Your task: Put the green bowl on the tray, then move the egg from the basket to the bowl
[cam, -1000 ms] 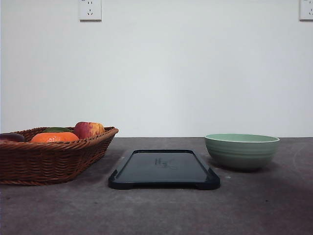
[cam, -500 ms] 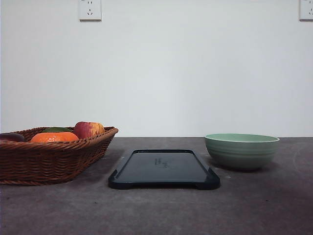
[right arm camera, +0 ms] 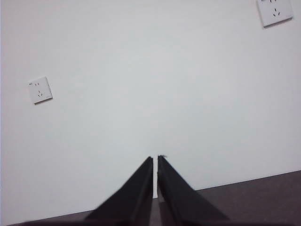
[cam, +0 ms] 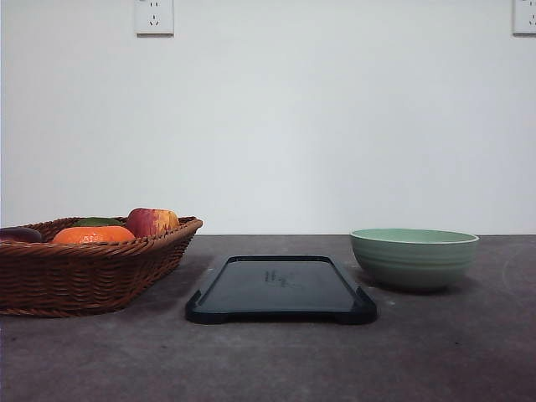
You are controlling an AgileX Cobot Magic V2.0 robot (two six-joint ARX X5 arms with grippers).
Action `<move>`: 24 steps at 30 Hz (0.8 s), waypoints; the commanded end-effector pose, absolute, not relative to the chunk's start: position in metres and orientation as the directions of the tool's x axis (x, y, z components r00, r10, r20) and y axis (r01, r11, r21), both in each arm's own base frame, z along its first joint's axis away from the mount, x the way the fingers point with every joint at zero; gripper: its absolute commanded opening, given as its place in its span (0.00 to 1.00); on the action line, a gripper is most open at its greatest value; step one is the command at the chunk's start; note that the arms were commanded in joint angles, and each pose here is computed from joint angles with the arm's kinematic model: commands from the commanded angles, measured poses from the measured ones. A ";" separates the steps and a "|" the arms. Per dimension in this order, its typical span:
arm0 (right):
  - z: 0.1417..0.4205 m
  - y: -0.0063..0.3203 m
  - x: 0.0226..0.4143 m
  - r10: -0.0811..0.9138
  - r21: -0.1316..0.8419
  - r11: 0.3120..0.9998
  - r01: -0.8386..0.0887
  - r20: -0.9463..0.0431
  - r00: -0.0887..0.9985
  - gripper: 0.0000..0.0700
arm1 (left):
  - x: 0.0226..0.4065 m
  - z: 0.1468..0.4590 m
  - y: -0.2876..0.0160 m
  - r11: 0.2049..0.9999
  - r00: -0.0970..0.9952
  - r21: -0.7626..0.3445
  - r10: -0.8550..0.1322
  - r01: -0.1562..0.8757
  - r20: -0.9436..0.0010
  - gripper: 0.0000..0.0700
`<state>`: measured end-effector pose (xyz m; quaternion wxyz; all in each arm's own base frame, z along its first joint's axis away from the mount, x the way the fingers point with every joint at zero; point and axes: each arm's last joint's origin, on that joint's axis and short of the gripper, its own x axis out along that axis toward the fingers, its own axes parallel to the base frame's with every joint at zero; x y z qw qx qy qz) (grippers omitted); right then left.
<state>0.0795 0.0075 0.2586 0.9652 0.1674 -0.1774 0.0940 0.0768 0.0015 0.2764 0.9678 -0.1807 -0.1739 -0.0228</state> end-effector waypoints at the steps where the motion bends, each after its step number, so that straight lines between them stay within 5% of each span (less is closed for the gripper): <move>1: 0.270 0.008 0.080 0.128 0.268 0.934 -0.237 0.368 0.921 0.01 | 0.076 0.293 0.002 0.945 0.939 -0.313 0.020 0.094 0.342 0.00; 12: 0.328 0.015 0.114 0.284 0.182 0.934 -0.308 0.145 0.948 0.01 | 0.104 0.359 -0.002 0.958 0.983 -0.240 -0.131 0.159 0.128 0.00; 24: 0.347 0.021 0.168 0.360 0.187 0.927 -0.325 -0.206 0.910 0.01 | 0.158 0.366 -0.007 0.934 0.914 -0.210 -0.336 0.290 -0.230 0.00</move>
